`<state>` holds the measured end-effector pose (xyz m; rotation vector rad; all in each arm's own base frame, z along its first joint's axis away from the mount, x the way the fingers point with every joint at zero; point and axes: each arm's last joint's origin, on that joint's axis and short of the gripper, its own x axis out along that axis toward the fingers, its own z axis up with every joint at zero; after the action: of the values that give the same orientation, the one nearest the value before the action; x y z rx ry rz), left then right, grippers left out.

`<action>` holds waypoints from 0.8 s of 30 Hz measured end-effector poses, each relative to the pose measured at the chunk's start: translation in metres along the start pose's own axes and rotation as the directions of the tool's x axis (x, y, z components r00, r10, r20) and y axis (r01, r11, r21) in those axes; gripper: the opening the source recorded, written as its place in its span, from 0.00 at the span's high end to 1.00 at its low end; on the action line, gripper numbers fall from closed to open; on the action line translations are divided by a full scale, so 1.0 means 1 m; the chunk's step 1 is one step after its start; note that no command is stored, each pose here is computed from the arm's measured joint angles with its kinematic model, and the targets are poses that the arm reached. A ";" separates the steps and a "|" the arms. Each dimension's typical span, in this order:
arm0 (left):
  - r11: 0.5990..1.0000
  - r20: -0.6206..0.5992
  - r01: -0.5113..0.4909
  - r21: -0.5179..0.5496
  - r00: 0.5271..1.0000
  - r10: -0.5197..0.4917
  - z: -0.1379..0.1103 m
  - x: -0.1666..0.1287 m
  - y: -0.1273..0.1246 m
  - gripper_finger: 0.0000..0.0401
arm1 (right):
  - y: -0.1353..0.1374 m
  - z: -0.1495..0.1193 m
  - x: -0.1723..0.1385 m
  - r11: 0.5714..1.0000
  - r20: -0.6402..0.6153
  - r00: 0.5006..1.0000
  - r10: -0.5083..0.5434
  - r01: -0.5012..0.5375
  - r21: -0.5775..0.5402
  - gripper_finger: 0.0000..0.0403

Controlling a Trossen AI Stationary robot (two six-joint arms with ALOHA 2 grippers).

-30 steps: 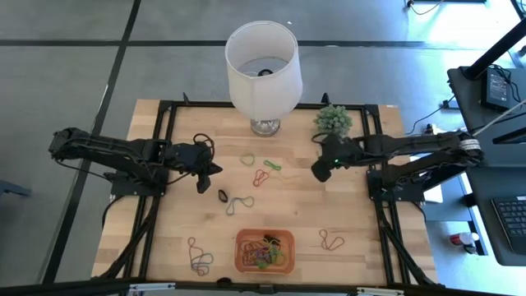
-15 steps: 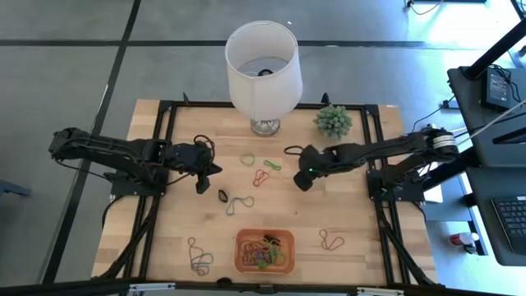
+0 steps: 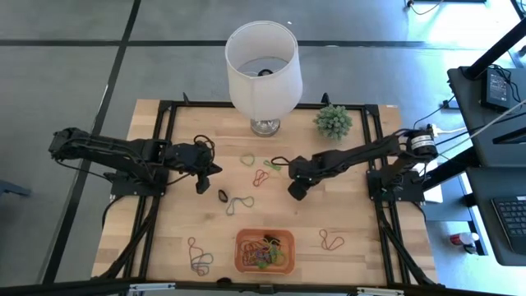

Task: Pick and place rubber bands into bin
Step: Put the yellow rubber band into the orange bin

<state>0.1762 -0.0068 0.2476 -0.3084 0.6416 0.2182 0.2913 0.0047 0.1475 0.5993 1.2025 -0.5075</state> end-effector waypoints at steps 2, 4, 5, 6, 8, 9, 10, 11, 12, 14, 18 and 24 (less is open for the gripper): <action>1.000 0.000 -0.001 0.000 1.000 0.001 0.000 0.000 0.000 1.00 | 0.000 0.000 0.002 1.000 -0.008 1.000 -0.002 0.002 0.000 0.85; 1.000 0.000 -0.001 0.000 1.000 0.001 0.000 0.000 0.000 1.00 | 0.000 -0.001 0.004 1.000 -0.016 1.000 -0.009 0.009 -0.001 0.81; 1.000 0.000 -0.001 0.000 1.000 0.001 0.000 0.000 0.000 0.99 | 0.000 -0.001 0.005 1.000 -0.018 1.000 -0.011 0.011 -0.001 0.80; 1.000 0.000 -0.001 0.000 1.000 0.001 0.000 0.000 0.000 0.99 | 0.000 -0.001 0.005 1.000 -0.020 1.000 -0.014 0.013 -0.001 0.78; 1.000 0.000 -0.001 0.000 1.000 0.001 0.000 0.000 0.000 0.99 | -0.001 -0.001 0.007 1.000 -0.024 1.000 -0.017 0.017 -0.002 0.75; 1.000 0.000 -0.001 0.000 1.000 0.001 0.000 0.000 0.000 0.99 | -0.001 -0.002 0.007 1.000 -0.030 0.999 -0.020 0.020 -0.002 0.73; 1.000 0.000 -0.001 -0.001 1.000 0.001 0.000 0.000 0.000 0.99 | -0.001 -0.002 0.007 1.000 -0.035 0.999 -0.024 0.024 -0.003 0.72; 1.000 0.000 -0.001 0.000 1.000 0.001 0.000 0.000 0.000 0.99 | -0.002 -0.003 0.007 1.000 -0.038 0.999 -0.027 0.027 -0.003 0.71; 1.000 0.000 -0.001 -0.001 1.000 0.001 0.000 0.000 0.000 0.99 | -0.002 -0.003 0.007 0.999 -0.045 0.998 -0.034 0.034 -0.004 0.70; 1.000 0.000 -0.001 -0.001 1.000 0.001 0.000 0.000 0.000 1.00 | -0.004 -0.005 0.007 0.999 -0.064 0.997 -0.051 0.051 -0.006 0.69; 1.000 0.000 -0.001 -0.001 1.000 0.001 0.000 0.000 0.000 0.99 | -0.004 -0.008 0.006 0.998 -0.083 0.994 -0.068 0.067 -0.015 0.69; 1.000 0.000 -0.001 -0.001 1.000 0.001 0.000 0.000 0.000 0.99 | -0.004 -0.009 0.006 0.997 -0.084 0.994 -0.070 0.069 -0.019 0.69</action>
<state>0.1762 -0.0067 0.2476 -0.3088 0.6414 0.2189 0.2842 0.0073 0.1389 0.5713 1.3102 -0.5349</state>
